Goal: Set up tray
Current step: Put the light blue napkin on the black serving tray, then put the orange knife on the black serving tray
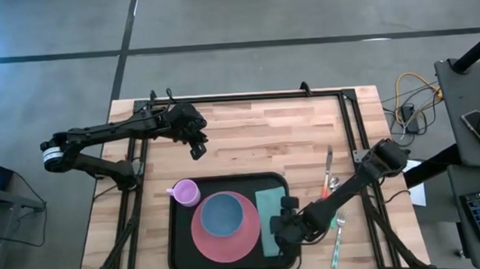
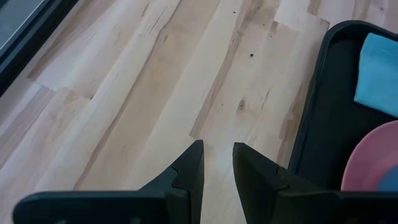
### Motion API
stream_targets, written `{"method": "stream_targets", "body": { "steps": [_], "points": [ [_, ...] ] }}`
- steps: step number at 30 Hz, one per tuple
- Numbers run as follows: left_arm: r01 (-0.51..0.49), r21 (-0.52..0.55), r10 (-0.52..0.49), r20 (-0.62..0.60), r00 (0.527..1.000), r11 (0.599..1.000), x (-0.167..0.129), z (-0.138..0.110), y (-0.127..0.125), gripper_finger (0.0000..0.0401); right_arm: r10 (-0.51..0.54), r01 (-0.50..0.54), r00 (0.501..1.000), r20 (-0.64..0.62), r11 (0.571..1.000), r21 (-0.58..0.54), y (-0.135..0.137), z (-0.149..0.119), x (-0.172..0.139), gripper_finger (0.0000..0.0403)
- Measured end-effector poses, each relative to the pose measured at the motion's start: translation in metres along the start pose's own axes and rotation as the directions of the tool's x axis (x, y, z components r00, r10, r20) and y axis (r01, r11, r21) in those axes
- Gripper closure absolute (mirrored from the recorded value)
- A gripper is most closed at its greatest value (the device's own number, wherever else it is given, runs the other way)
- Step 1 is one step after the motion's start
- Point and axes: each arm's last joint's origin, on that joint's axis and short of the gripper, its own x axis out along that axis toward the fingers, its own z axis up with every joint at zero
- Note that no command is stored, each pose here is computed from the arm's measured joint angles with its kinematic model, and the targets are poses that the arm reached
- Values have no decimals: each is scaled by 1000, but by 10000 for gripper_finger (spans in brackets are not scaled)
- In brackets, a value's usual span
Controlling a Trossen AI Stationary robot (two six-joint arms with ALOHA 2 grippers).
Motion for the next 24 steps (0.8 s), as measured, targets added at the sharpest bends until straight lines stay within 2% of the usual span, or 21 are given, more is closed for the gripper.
{"method": "stream_targets", "body": {
  "steps": [4, 8, 11, 13, 17, 20, 22, 24],
  "points": [
    [0, 0, 0, 2, 1000, 1000, 0, 0, 0, 335, -81, 81, 995, 53, 997, 5, -7, 4, -23, 211],
    [1, 1, -1, 9, 1000, 1000, 0, 1, 0, 335, -141, 140, 990, 30, 990, 25, -13, 2, -36, 211],
    [1, -4, -1, 9, 1000, 1000, 0, 1, 0, 335, -195, 198, 980, -37, 970, 144, -19, -6, -37, 211],
    [1, -15, -1, 10, 1000, 1000, 0, 1, 0, 335, -235, 257, 965, -114, 930, 264, -26, -14, -40, 211],
    [1, -28, -1, 8, 1000, 1000, 0, 1, 0, 335, -321, 398, 916, -239, 800, 449, -41, -30, -50, 211],
    [1, -28, -1, 8, 1000, 1000, 0, 1, 0, 335, -344, 495, 867, -361, 676, 546, -53, -45, -54, 211],
    [1, -29, -1, 8, 1000, 1000, 0, 1, 0, 335, -305, 545, 837, -455, 551, 632, -62, -56, -53, 211],
    [1, -30, -1, 7, 1000, 1000, 0, 1, 0, 335, -218, 594, 803, -554, 365, 717, -72, -68, -52, 211]
  ]
}}
